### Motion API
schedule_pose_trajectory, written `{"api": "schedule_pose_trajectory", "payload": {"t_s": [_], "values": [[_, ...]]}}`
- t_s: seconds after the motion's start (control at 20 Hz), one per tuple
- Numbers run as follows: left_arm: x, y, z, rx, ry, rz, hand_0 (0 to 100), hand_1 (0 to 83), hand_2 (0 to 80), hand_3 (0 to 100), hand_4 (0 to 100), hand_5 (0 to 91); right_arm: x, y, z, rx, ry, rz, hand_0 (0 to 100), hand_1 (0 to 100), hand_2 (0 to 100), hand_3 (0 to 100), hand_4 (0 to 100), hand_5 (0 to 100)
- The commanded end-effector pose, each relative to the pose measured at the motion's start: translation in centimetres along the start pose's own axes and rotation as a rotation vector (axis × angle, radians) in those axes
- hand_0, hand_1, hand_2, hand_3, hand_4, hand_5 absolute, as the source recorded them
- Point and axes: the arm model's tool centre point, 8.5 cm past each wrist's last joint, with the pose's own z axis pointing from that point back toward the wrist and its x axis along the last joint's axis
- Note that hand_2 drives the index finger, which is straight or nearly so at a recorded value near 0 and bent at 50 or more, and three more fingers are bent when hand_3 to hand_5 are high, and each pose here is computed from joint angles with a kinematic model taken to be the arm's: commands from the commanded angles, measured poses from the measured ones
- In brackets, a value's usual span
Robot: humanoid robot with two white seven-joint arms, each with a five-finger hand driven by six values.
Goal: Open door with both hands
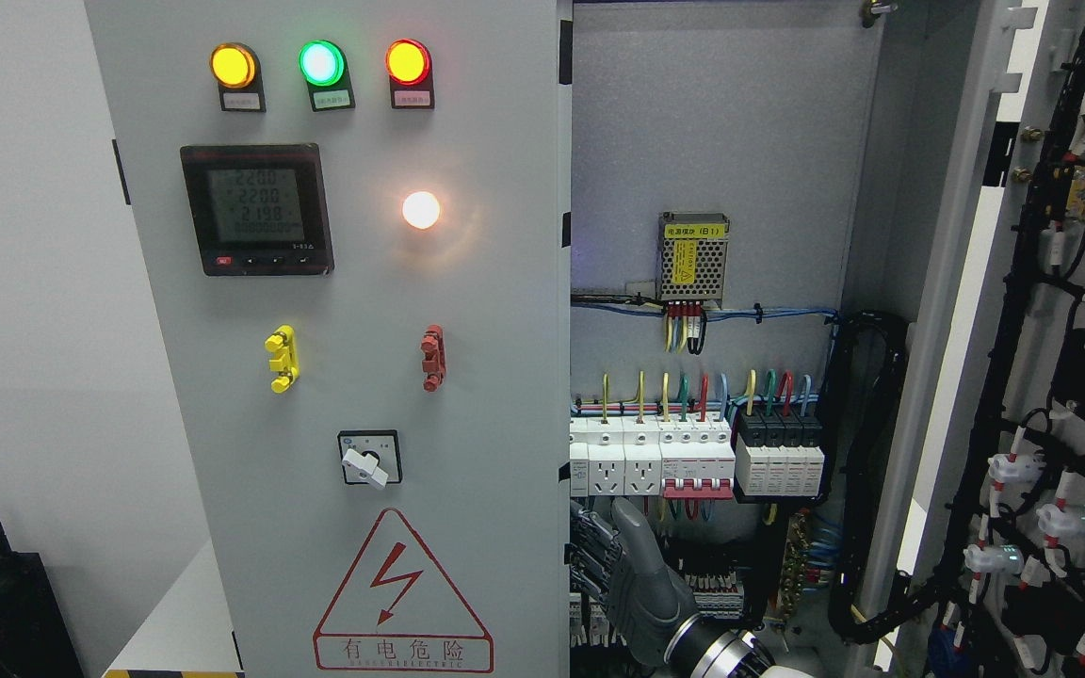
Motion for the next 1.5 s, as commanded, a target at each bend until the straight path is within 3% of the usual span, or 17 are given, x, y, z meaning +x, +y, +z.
{"api": "schedule_pose_trajectory", "payload": {"t_s": [0.0,1.25,1.45], "values": [[0.0,0.0,0.0,0.0,0.002,0.001,0,0.0,0.0,0,3,0.0,-0.1,-0.3,0.1,0.003,0.006,-0.006,0,0,0,0,0,0],[0.0,0.0,0.0,0.0,0.001,0.0,0,0.0,0.0,0,3,0.0,0.0,0.1,0.3,0.074,0.004,-0.002,0,0,0,0,0,0],[0.0,0.0,0.0,0.0,0.001,0.0,0,0.0,0.0,0,3,0.0,-0.1,0.8,0.4,0.125,0.002,-0.005,0,0,0,0,0,0]]}}
